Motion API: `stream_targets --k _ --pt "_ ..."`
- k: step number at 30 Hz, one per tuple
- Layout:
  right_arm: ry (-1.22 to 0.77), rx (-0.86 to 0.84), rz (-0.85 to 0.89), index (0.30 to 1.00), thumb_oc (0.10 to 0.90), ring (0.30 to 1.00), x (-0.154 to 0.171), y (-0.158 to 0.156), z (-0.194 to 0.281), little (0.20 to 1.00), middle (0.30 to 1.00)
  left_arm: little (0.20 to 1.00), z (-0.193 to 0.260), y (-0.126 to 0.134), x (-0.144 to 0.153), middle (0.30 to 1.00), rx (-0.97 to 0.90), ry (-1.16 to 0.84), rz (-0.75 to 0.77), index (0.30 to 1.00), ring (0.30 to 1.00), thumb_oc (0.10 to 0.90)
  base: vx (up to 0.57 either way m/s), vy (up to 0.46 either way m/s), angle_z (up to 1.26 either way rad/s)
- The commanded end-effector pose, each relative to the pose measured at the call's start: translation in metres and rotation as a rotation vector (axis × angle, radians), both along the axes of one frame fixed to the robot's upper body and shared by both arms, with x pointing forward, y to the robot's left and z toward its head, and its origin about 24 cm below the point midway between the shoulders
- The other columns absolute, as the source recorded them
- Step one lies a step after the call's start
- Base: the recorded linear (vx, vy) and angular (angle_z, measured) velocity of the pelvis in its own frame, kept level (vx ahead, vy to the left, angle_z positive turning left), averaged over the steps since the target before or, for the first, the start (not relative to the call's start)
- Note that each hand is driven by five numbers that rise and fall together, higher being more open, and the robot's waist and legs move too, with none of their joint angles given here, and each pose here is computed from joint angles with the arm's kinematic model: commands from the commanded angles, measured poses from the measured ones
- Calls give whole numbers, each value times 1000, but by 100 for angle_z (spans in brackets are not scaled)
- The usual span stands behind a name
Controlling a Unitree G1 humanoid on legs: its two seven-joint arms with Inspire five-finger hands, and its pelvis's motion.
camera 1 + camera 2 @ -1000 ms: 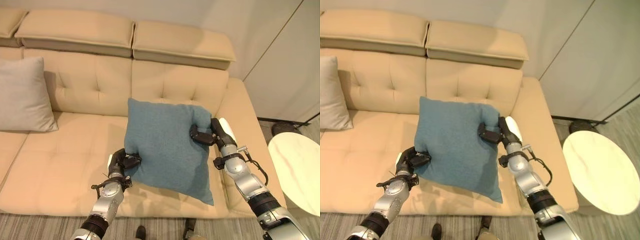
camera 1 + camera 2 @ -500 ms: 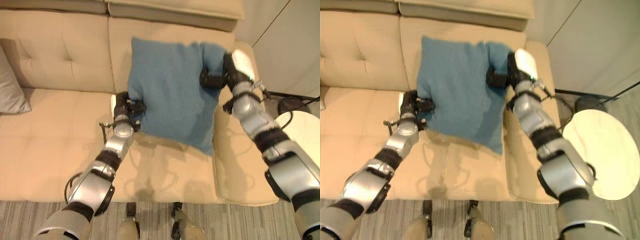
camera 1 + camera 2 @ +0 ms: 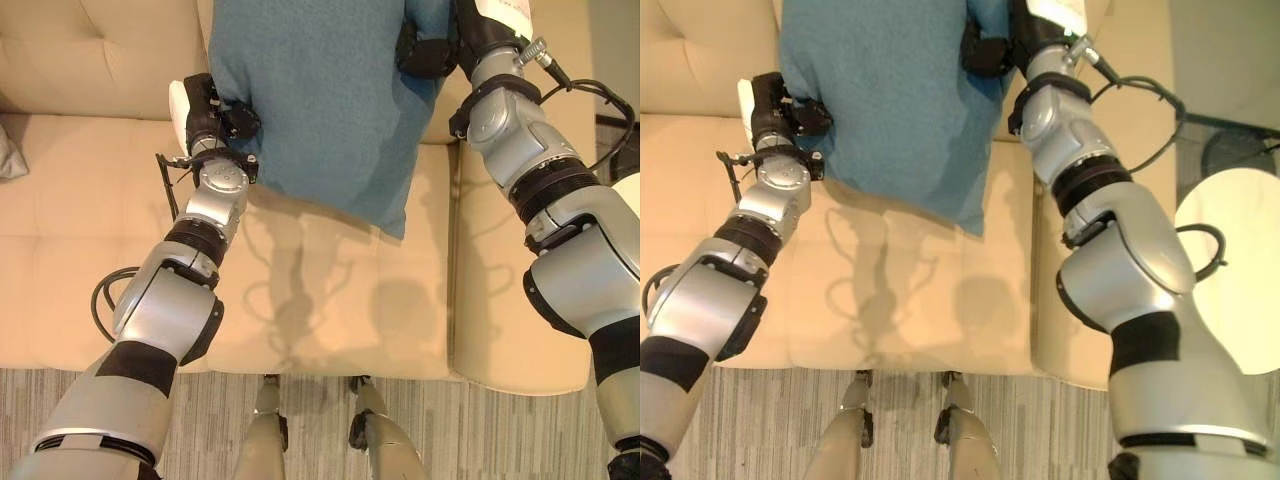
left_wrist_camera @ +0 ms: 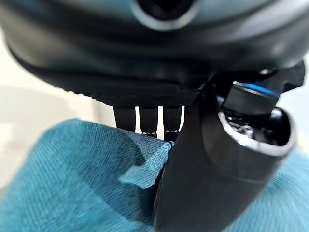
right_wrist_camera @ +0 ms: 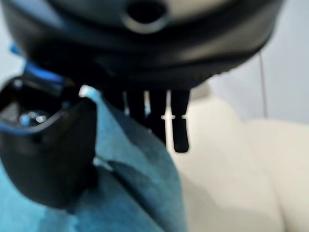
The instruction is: Pick up all the scattered cushions and arrange them neatly on the sofa.
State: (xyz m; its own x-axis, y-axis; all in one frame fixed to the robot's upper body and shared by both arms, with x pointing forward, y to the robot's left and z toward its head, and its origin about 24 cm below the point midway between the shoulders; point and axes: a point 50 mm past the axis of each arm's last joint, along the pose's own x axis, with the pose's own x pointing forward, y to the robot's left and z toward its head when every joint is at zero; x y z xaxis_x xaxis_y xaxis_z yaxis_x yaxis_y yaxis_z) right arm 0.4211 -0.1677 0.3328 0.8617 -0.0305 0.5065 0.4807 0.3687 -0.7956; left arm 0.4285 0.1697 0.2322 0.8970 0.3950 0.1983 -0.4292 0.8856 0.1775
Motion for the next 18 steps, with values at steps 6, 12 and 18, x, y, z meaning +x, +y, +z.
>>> stream_targets --k 6,12,18 --pt "-271 370 81 394 463 394 -34 6 105 394 394 900 147 -45 -18 900 6 -375 -216 900 900 800 5 21 -3" --pt "-240 537 86 900 800 900 -32 -9 100 900 900 900 125 -16 -9 900 -110 -259 -199 900 900 800 11 25 -12" --pt "-202 650 66 900 800 900 -26 -33 80 900 900 900 105 84 -21 900 -152 -149 65 900 900 800 -24 43 -5"
